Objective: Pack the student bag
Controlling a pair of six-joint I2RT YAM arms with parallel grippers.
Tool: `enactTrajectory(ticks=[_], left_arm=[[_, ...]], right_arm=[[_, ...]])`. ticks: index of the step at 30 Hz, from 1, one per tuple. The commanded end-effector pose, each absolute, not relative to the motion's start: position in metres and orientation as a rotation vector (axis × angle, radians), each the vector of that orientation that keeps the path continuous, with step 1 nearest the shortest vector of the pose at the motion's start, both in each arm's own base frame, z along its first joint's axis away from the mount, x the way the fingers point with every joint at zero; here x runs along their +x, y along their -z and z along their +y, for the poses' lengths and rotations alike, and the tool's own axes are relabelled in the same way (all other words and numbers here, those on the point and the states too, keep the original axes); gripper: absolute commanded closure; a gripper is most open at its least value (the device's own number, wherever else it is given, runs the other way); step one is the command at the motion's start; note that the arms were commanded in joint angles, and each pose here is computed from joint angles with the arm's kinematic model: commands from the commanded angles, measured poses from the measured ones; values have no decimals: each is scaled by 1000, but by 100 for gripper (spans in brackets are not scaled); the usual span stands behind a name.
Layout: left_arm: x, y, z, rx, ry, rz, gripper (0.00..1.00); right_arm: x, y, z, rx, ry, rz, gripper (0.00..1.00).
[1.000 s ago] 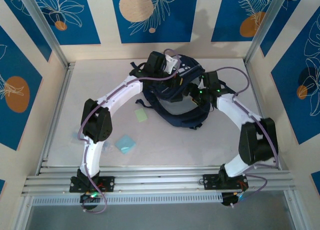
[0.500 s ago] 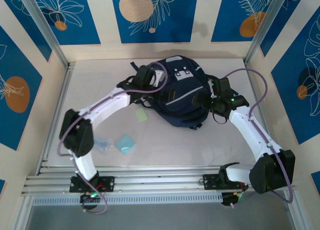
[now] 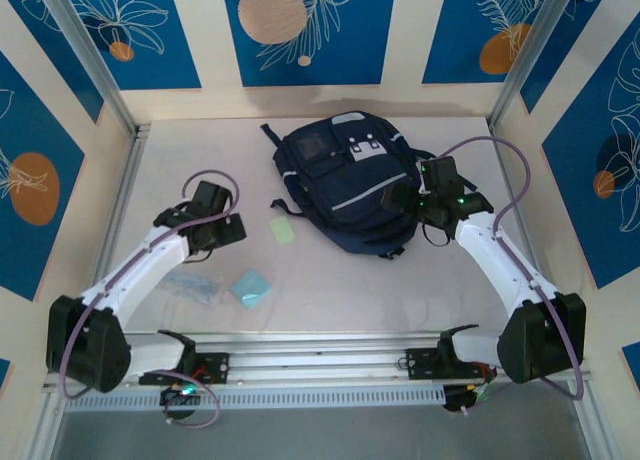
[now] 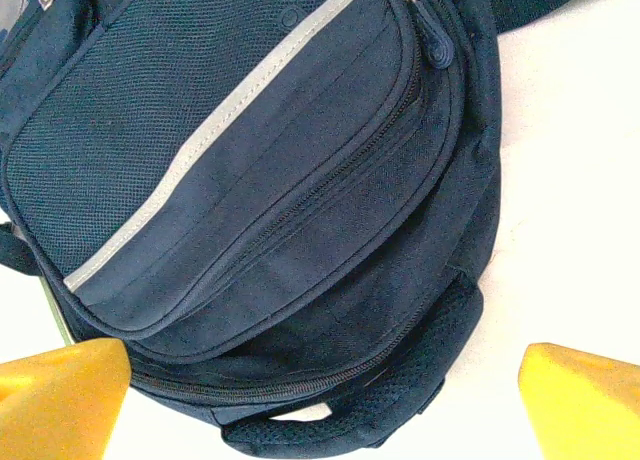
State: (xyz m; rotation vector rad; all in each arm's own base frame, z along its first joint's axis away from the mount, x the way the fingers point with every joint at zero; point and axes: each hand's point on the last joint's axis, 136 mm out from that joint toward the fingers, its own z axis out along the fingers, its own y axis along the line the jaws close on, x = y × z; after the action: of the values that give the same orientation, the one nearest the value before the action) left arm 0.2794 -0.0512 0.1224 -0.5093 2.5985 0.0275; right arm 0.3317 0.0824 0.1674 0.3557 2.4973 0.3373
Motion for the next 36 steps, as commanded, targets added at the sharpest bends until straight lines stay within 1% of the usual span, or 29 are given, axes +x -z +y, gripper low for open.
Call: enactTrajectory(ticks=[1, 5, 8, 13, 17, 22, 27, 29, 31, 33, 36], left_arm=[[252, -118, -9, -720, -178, 2554, 0], [231, -100, 13, -931, -145, 2533, 0], [225, -87, 21, -1032, -107, 2530, 0], [216, -64, 39, -1181, -139, 2536, 0], [214, -40, 39, -1315, -65, 2507, 0], [226, -25, 35, -1335, 2, 2478, 1], [231, -12, 31, -1336, -2, 2535, 1], [231, -6, 28, -1342, 12, 2555, 6], [233, -3, 26, -1348, 33, 2552, 15], [236, -4, 26, -1344, 48, 2542, 20], [244, -13, 27, -1300, 65, 2515, 35]], right_arm=[[332, -159, 83, 338, -326, 2507, 0], [331, -157, 84, 347, -335, 2507, 0], [330, -158, 83, 350, -338, 2496, 0], [326, -157, 82, 352, -342, 2490, 0], [323, -156, 80, 356, -334, 2487, 1], [320, -159, 78, 366, -339, 2475, 0], [322, -163, 85, 379, -415, 2458, 0], [322, -163, 87, 390, -433, 2455, 0], [322, -163, 87, 399, -444, 2451, 0], [321, -165, 88, 400, -451, 2445, 0], [320, -166, 88, 400, -459, 2440, 0]])
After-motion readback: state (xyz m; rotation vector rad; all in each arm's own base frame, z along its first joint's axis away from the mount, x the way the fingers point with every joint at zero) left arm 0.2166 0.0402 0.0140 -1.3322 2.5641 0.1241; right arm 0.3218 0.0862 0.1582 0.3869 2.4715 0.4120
